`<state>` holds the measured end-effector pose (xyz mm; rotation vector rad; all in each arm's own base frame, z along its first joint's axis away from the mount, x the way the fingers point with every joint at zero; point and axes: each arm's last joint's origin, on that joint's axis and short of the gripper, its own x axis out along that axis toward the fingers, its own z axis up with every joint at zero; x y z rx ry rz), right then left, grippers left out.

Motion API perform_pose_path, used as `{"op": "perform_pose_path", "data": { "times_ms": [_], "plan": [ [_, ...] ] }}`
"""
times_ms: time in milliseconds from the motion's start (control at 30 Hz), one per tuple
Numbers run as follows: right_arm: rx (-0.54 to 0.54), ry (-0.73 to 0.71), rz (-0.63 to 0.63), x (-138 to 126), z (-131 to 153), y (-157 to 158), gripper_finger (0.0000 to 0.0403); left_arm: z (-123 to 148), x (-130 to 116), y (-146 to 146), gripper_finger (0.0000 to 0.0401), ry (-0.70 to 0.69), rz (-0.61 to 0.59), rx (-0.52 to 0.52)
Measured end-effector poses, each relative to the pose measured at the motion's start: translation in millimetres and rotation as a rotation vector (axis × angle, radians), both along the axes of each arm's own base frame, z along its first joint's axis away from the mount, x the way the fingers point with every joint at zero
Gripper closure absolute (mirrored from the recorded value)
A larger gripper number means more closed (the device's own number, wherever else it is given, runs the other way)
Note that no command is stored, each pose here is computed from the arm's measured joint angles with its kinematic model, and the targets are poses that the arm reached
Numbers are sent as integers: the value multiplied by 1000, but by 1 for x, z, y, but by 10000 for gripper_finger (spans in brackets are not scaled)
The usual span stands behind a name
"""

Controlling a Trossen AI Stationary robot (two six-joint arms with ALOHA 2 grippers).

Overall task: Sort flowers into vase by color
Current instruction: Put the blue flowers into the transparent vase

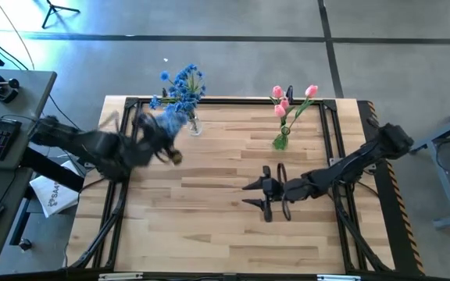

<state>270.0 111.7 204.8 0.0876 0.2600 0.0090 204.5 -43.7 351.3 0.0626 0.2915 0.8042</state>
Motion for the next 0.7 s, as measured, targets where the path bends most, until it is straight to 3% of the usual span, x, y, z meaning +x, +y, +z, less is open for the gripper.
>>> {"op": "perform_pose_path", "data": {
  "times_ms": [67, 133, 267, 333, 533, 700],
  "plan": [
    [-5, 10, 0, 4, -8, 2, 219, 10, -8, 17, 400, -22, 11, -14],
    [-9, 17, 0, 7, -15, 4, 219, 21, -11, 30, 400, -78, -53, -55],
    [3, -3, 8, 12, -22, 7, 219, 31, -1, 46, 401, -256, -355, -64],
    [3, -1, 12, 13, -23, 7, 219, 25, 8, 53, 401, -296, -408, -17],
    [12, -10, 26, 13, -22, 7, 219, 0, 34, 80, 401, -158, -86, 100],
    [12, -9, 26, 13, -22, 7, 219, -2, 46, 88, 401, -91, -30, 147]
  ]
}}
